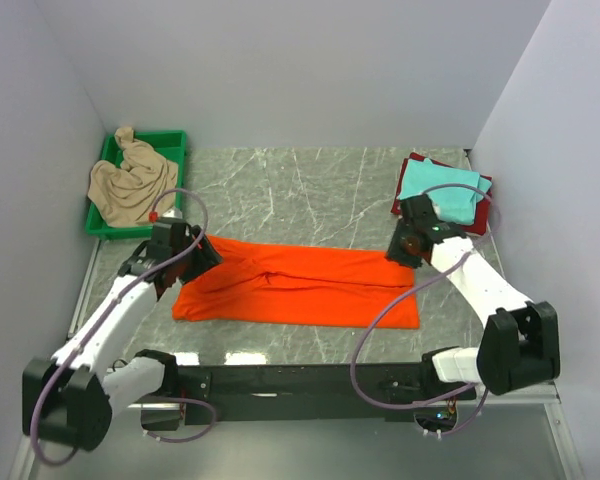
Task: Fold and stack the t-shirts
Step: Fold the tshirt
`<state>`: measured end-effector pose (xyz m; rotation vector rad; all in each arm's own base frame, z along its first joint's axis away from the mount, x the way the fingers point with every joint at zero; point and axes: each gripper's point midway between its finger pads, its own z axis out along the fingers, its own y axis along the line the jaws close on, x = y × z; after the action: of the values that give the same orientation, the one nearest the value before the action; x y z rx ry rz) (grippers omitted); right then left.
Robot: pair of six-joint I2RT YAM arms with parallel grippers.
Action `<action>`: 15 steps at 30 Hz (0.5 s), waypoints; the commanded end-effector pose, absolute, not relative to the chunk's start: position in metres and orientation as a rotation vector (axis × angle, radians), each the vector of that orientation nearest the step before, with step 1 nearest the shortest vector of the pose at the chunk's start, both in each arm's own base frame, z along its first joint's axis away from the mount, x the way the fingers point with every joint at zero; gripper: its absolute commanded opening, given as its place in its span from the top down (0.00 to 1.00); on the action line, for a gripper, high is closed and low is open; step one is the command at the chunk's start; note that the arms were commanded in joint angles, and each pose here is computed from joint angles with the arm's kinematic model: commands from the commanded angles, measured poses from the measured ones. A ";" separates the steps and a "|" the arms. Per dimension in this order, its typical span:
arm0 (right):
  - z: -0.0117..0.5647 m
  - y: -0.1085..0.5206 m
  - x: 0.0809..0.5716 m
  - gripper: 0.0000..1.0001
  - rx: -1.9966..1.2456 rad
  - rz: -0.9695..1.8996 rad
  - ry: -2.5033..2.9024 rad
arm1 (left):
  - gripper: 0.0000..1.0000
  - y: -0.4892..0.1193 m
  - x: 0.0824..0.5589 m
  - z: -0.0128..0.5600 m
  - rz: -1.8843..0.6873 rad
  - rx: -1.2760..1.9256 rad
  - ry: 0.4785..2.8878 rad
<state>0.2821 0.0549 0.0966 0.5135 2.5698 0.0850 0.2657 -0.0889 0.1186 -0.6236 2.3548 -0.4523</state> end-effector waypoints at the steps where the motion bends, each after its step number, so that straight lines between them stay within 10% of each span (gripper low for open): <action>1: 0.107 0.111 0.306 0.60 0.382 0.272 2.539 | 0.33 -0.104 0.297 0.125 -0.533 -0.533 2.294; 15: 0.130 0.323 0.336 0.62 -0.154 0.714 2.512 | 0.23 -0.053 0.283 0.089 -0.284 -0.782 2.331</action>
<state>0.3245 0.2795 0.1063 -0.0469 2.6043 0.5690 0.2854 -0.0661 0.0848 -0.7052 2.3867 -0.2943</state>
